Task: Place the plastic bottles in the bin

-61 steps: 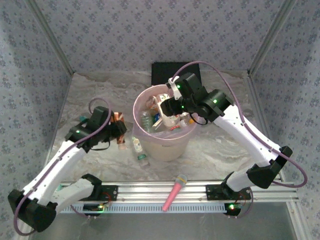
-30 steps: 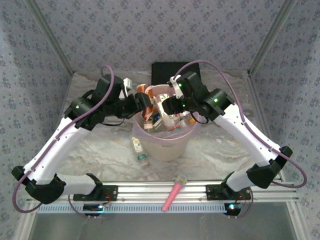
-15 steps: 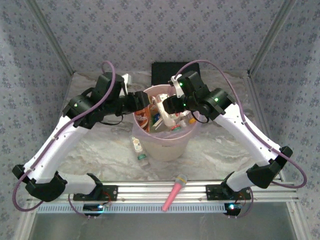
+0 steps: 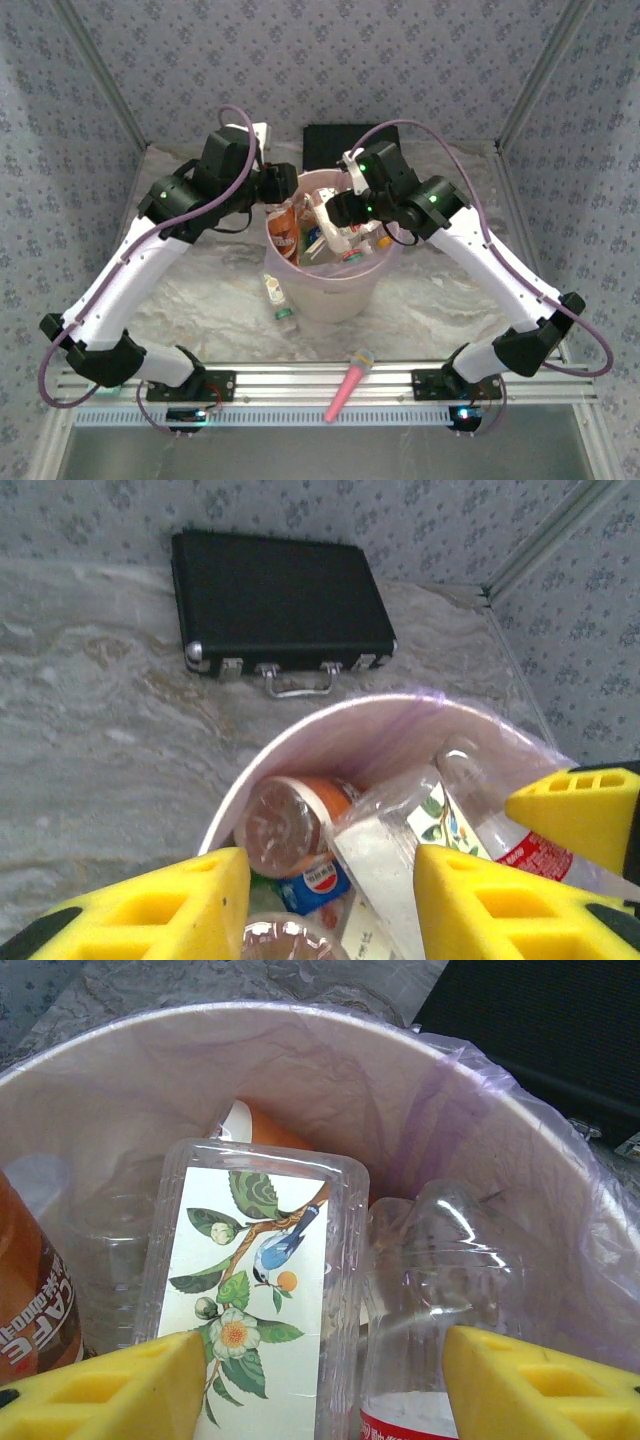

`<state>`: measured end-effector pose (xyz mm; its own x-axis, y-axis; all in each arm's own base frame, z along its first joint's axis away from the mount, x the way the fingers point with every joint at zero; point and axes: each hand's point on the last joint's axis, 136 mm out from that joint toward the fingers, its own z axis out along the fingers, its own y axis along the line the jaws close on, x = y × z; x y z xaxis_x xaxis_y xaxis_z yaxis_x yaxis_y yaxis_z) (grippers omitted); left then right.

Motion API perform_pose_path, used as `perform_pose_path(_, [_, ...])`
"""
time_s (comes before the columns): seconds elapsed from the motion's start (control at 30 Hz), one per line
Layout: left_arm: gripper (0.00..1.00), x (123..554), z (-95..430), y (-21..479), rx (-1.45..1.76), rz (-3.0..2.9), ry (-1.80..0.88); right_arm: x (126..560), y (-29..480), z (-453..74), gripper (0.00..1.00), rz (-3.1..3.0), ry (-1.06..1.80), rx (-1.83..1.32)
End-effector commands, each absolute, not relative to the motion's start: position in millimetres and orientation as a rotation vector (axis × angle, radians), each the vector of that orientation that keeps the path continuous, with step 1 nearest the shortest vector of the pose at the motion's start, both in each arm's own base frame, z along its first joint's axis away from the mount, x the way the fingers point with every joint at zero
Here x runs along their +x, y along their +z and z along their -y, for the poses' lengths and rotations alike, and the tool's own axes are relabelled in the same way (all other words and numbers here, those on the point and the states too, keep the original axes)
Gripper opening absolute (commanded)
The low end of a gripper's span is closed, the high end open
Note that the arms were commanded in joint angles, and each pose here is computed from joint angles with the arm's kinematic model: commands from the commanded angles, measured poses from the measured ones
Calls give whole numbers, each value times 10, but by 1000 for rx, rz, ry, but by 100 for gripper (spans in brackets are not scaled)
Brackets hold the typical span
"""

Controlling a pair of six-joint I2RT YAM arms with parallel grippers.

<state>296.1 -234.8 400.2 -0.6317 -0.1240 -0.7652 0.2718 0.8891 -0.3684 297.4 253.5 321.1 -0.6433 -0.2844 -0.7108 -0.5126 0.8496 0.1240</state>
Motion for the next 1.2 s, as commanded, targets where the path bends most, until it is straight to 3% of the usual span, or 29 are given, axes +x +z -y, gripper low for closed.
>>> perform_pose_path(0.0, [43,3048,2436,4031,143,-2158,-562,3015,2986,-2436,65,-2374,333,-576])
perform_pose_path(0.17, [26,2839,2528,3594,96,-2280,-629,3011,2993,-2418,65,-2374,327,-572])
perform_pose_path(0.33, [16,2664,2541,3263,24,-2332,-679,3016,2978,-2407,65,-2378,323,-572])
perform_pose_path(0.47, [14,2662,2552,3022,19,-2380,-644,3027,2975,-2409,65,-2376,325,-567])
perform_pose_path(0.67, [13,2715,2565,3071,47,-2364,-618,3029,2960,-2429,65,-2376,336,-566])
perform_pose_path(0.73, [17,2737,2566,3240,61,-2324,-631,3030,2963,-2440,65,-2375,342,-568])
perform_pose_path(1.0, [73,2741,2511,4157,151,-2112,-677,3034,2982,-2455,66,-2374,349,-571])
perform_pose_path(1.17, [80,2685,2040,4386,85,-2058,-539,3031,3009,-2451,65,-2371,349,-575])
